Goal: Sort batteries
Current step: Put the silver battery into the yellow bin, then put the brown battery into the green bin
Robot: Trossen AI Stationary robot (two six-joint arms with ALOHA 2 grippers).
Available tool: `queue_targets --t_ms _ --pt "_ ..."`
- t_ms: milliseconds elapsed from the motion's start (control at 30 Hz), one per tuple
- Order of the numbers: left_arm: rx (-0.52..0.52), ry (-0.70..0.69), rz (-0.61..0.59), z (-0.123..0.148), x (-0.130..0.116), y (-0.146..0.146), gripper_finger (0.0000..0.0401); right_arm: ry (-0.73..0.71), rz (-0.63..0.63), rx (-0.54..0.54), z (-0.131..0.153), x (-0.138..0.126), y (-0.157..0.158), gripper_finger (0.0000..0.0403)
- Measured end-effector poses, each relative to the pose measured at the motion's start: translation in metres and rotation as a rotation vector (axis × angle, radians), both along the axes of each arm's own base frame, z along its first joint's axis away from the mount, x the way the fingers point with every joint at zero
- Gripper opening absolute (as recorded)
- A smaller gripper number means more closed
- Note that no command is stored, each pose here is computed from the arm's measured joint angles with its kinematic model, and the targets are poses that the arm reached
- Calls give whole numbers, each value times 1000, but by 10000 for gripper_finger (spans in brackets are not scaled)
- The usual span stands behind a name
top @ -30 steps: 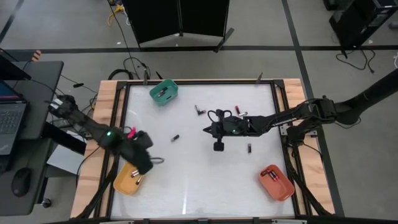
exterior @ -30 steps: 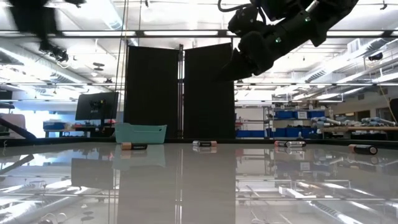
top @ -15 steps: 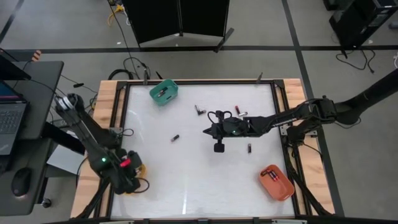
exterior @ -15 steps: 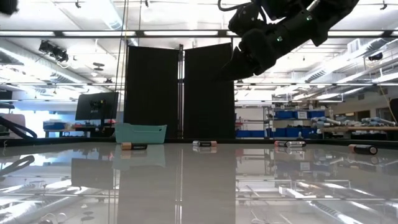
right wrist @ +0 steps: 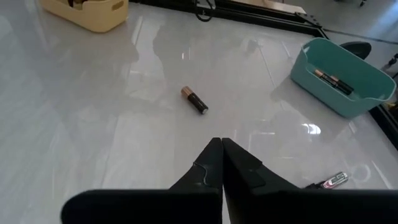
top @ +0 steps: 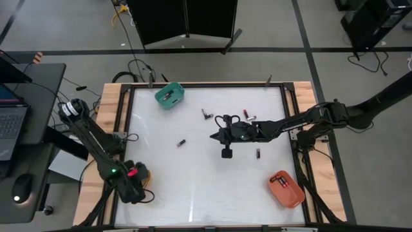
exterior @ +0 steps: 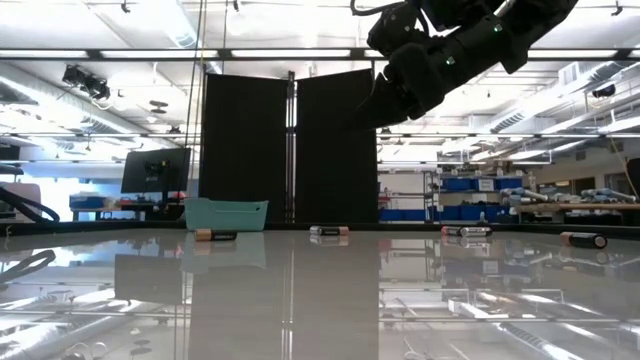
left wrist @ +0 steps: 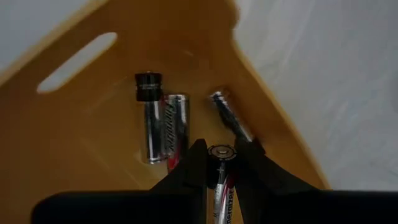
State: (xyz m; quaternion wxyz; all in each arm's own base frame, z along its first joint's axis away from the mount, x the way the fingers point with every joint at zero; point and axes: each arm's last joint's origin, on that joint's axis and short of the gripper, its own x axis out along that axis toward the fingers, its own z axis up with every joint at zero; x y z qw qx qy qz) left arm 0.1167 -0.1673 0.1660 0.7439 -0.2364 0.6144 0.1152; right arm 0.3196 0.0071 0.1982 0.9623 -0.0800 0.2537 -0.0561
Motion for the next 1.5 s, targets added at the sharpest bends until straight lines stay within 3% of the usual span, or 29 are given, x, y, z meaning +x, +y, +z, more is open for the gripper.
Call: queue_targets --t_ms 233,467,633,833,967,1300,1500 --pt "5 19 14 -6 -2 3 55 0 -6 11 0 0 0 20" --pt "-3 21 31 -15 -4 7 55 4 -9 18 -1 0 0 8" --pt "-13 21 53 -15 -4 7 57 4 -9 17 -1 0 0 26" --pt "-61 80 92 -14 -2 7 136 0 -16 16 0 0 -2 24" --pt "-67 65 92 -1 4 2 158 -3 -24 14 0 0 -3 18" --pt "99 -111 116 51 16 -4 156 19 -19 -1 3 -4 -4 36" --pt "283 -322 99 58 24 7 91 104 -94 123 17 -28 -2 40"
